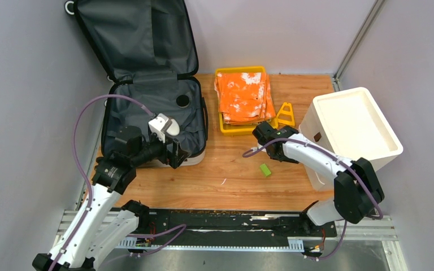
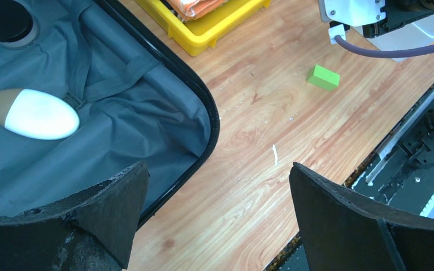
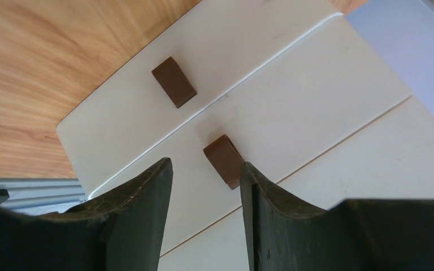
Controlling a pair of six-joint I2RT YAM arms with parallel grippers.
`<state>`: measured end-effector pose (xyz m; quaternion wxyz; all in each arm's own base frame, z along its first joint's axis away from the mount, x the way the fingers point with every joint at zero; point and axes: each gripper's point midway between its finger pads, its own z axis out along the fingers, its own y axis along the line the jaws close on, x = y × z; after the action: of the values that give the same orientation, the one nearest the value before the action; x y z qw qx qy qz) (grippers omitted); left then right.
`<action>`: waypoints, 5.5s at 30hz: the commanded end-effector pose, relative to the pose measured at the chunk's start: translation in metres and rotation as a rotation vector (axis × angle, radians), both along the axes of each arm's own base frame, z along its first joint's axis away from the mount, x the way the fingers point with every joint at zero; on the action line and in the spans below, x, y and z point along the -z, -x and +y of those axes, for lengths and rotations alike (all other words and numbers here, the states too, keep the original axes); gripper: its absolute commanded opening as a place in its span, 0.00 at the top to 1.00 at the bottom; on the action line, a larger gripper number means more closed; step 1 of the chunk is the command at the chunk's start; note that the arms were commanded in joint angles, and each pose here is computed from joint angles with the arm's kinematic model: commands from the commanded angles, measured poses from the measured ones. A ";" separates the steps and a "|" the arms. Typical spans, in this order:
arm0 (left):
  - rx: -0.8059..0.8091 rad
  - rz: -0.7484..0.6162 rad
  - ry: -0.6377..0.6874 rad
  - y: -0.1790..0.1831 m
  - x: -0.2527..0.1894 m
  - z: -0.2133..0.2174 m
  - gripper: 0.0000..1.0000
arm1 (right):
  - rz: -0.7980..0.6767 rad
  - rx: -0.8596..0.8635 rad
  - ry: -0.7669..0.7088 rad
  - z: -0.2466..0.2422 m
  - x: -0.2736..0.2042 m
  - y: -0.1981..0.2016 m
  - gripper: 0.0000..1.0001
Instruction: Open, take out, and arrange the luggage
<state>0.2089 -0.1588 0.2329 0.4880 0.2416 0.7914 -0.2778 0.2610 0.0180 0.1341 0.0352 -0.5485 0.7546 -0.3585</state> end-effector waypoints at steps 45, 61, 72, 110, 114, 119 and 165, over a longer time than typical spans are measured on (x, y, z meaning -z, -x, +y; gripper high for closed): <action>0.034 -0.062 -0.021 0.006 -0.015 -0.004 0.00 | 0.058 -0.173 -0.106 -0.015 0.004 -0.020 1.00; 0.034 -0.064 -0.021 0.006 -0.015 -0.004 0.00 | 0.044 -0.102 -0.102 -0.007 -0.001 -0.014 0.75; 0.039 -0.069 -0.017 0.008 -0.017 -0.004 0.00 | 0.082 -0.129 -0.032 -0.026 -0.004 -0.009 0.62; 0.041 -0.082 -0.018 0.011 -0.019 -0.004 0.00 | 0.074 -0.207 -0.180 0.012 -0.008 -0.014 1.00; 0.040 -0.083 -0.019 0.011 -0.019 -0.004 0.00 | 0.071 -0.227 -0.217 0.025 -0.009 -0.018 1.00; 0.037 -0.083 -0.019 0.010 -0.019 -0.003 0.00 | 0.082 -0.283 -0.268 0.050 -0.008 -0.019 1.00; -0.753 0.260 -0.169 -0.180 0.038 0.094 0.16 | -0.511 -0.201 -1.231 0.203 -0.139 -0.025 0.40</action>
<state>0.3533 -0.0635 0.1939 0.4323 -0.0146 0.9014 -0.0213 0.2826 0.1846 0.2353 0.4619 -0.4888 0.7349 -0.0879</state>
